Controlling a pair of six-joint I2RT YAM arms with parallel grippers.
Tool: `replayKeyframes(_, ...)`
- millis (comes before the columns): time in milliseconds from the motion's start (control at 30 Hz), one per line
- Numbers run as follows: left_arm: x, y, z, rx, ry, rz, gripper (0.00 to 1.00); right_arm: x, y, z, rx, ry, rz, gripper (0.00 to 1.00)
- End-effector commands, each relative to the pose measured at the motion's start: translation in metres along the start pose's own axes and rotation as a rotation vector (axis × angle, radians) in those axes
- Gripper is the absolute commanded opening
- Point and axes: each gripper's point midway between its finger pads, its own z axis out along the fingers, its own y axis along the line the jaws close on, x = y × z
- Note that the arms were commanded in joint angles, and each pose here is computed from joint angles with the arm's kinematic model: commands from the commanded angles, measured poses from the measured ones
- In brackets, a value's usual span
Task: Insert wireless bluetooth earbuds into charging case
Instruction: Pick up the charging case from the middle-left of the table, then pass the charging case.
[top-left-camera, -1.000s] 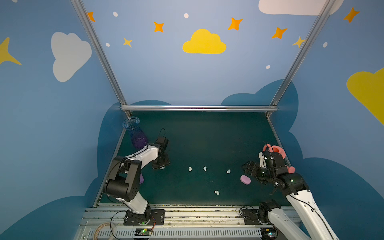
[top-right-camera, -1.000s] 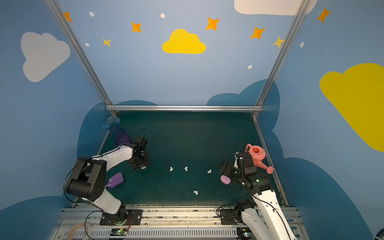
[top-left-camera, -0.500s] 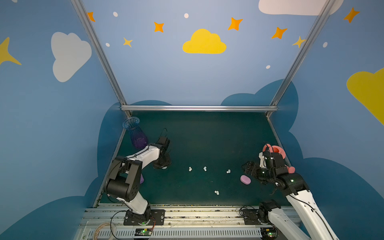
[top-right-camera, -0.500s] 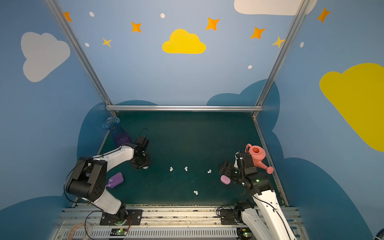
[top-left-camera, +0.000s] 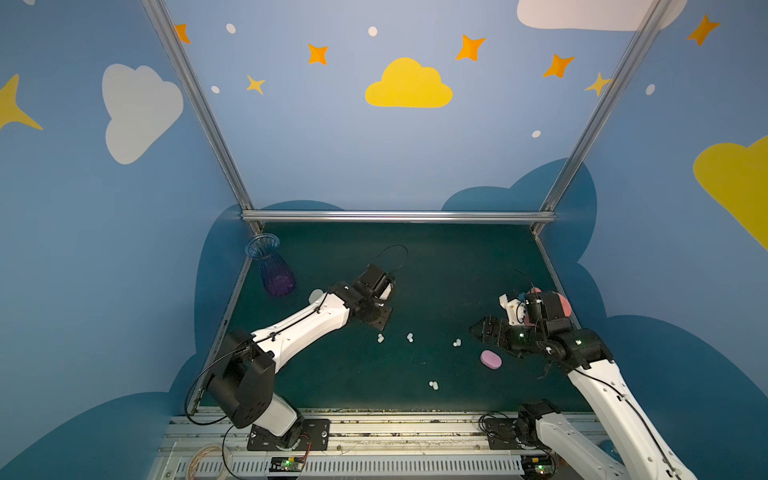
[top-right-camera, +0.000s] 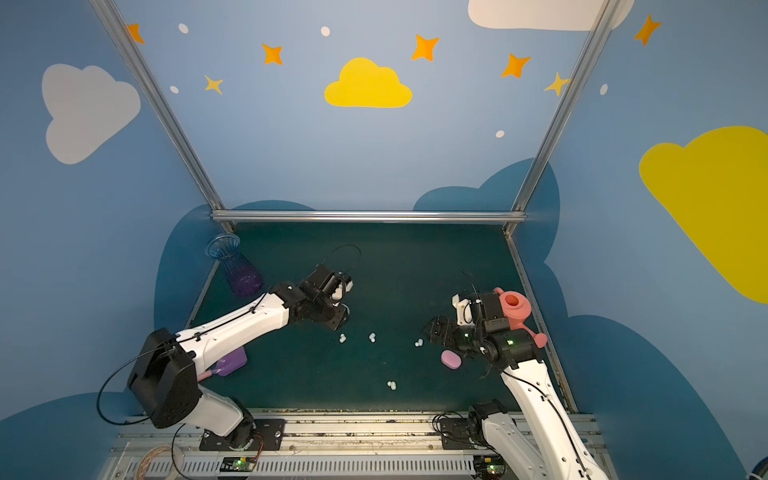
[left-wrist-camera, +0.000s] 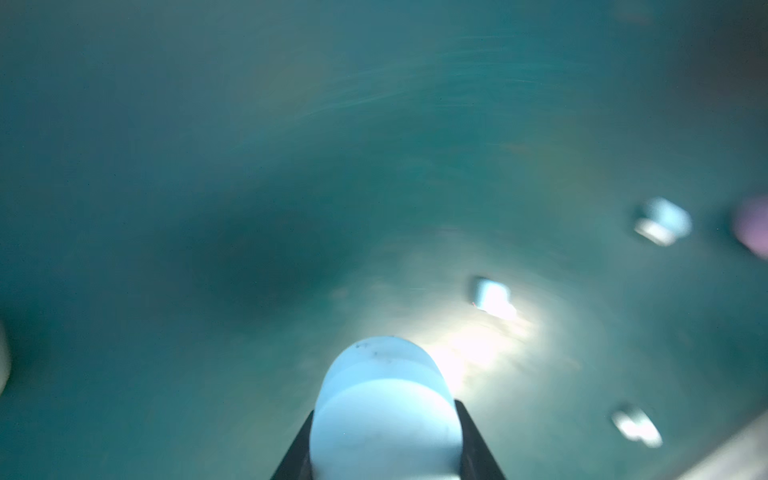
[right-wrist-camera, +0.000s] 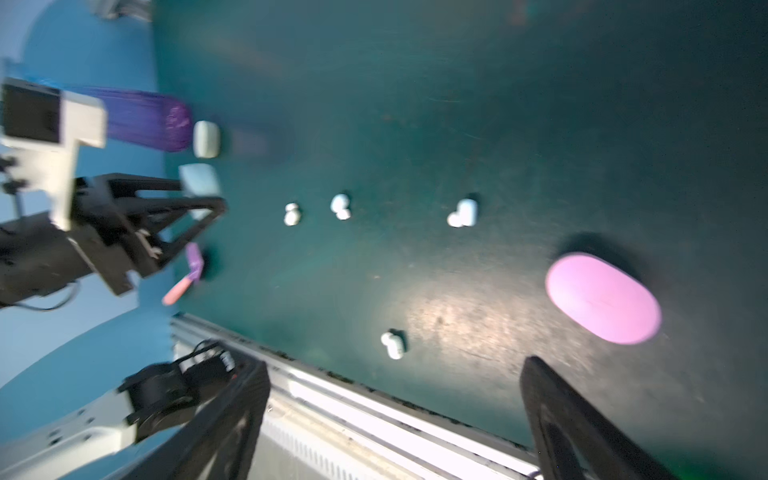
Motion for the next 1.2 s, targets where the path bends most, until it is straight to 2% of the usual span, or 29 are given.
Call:
replayKeyframes(0, -0.012, -0.044, -0.018, 0.146, -0.106, 0.28, 0.04, 0.002, 0.035, -0.007, -0.17, 0.053, -0.076, 0.92)
replayKeyframes(33, -0.013, -0.059, -0.023, 0.204, -0.135, 0.334, 0.04, 0.003, 0.039, -0.006, -0.197, 0.066, -0.078, 0.92)
replayKeyframes(200, -0.009, -0.1, -0.037, 0.305, -0.228, 0.534, 0.04, 0.01, 0.054, -0.002, -0.302, 0.135, -0.075, 0.92)
replayKeyframes(367, 0.001, -0.125, -0.04, 0.343, -0.242, 0.67, 0.04, 0.011, 0.065, 0.004, -0.401, 0.174, -0.049, 0.89)
replayKeyframes(433, 0.003, -0.13, -0.039, 0.336, -0.244, 0.708, 0.04, 0.012, 0.065, 0.008, -0.412, 0.196, -0.036, 0.83)
replayKeyframes(533, 0.003, -0.135, -0.04, 0.331, -0.248, 0.741, 0.04, 0.016, 0.065, 0.014, -0.416, 0.227, -0.028, 0.74)
replayKeyframes(733, 0.003, -0.143, -0.04, 0.346, -0.247, 0.785, 0.04, 0.022, 0.072, 0.022, -0.434, 0.253, -0.039, 0.65)
replayKeyframes(1167, 0.001, -0.149, -0.041, 0.366, -0.245, 0.81, 0.04, 0.036, 0.087, 0.043, -0.434, 0.315, -0.088, 0.58)
